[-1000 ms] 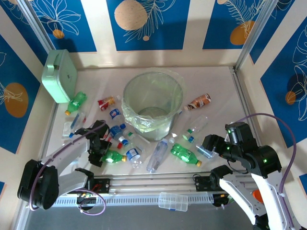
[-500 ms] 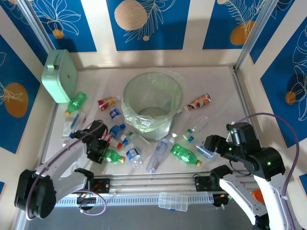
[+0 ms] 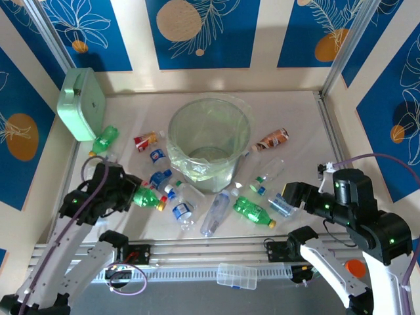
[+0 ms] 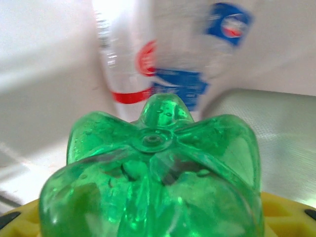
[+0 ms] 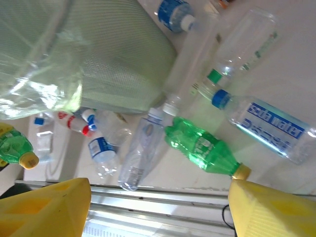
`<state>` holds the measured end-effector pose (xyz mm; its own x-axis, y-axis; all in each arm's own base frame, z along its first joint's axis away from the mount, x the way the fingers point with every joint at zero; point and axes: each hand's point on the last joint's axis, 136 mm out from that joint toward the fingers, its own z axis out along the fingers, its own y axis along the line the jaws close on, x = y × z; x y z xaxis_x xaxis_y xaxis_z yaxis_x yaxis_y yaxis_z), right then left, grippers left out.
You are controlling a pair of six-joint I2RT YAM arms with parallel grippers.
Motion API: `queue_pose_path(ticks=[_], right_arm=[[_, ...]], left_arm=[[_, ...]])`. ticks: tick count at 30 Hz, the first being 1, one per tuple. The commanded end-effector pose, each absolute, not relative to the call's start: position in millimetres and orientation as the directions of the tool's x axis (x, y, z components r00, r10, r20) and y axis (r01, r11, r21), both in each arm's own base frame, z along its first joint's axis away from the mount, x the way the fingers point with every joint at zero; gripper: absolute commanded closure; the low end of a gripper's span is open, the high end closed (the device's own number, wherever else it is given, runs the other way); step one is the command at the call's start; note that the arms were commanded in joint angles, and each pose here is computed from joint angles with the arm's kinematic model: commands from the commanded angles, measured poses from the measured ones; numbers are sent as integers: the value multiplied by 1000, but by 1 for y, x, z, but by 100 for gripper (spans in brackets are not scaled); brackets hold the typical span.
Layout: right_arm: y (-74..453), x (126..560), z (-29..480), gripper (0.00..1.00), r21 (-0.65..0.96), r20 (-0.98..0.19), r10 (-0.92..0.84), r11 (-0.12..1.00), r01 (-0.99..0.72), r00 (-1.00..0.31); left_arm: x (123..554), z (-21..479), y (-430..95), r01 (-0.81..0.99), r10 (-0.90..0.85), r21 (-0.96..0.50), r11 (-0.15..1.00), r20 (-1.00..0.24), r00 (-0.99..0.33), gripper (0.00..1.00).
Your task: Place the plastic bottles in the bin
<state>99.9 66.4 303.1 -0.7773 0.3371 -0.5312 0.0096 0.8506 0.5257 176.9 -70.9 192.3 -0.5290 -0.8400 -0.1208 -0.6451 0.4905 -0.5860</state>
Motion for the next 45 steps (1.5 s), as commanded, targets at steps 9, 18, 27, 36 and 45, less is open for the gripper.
queue_pose_path(ticks=[9,18,27,36,45], right_arm=[[78,104,343,27,576,-597,333,811,-101,-730],[86,120,360,26,562,-647,305,810,-166,-699],[84,125,385,26,546,-684,304,817,-187,-663],[71,107,368,26,516,-676,296,844,-146,-675],[68,98,356,26,525,-650,301,842,-126,-697]], left_arm=[[231,382,-123,-28,-499,-685,728,-502,-707,64],[284,443,-191,216,-274,-556,803,-666,-694,64],[349,414,-270,293,-127,-449,844,-698,-705,64],[368,326,-318,300,61,-288,909,-622,-781,63],[370,241,-334,264,121,-241,934,-482,-868,55]])
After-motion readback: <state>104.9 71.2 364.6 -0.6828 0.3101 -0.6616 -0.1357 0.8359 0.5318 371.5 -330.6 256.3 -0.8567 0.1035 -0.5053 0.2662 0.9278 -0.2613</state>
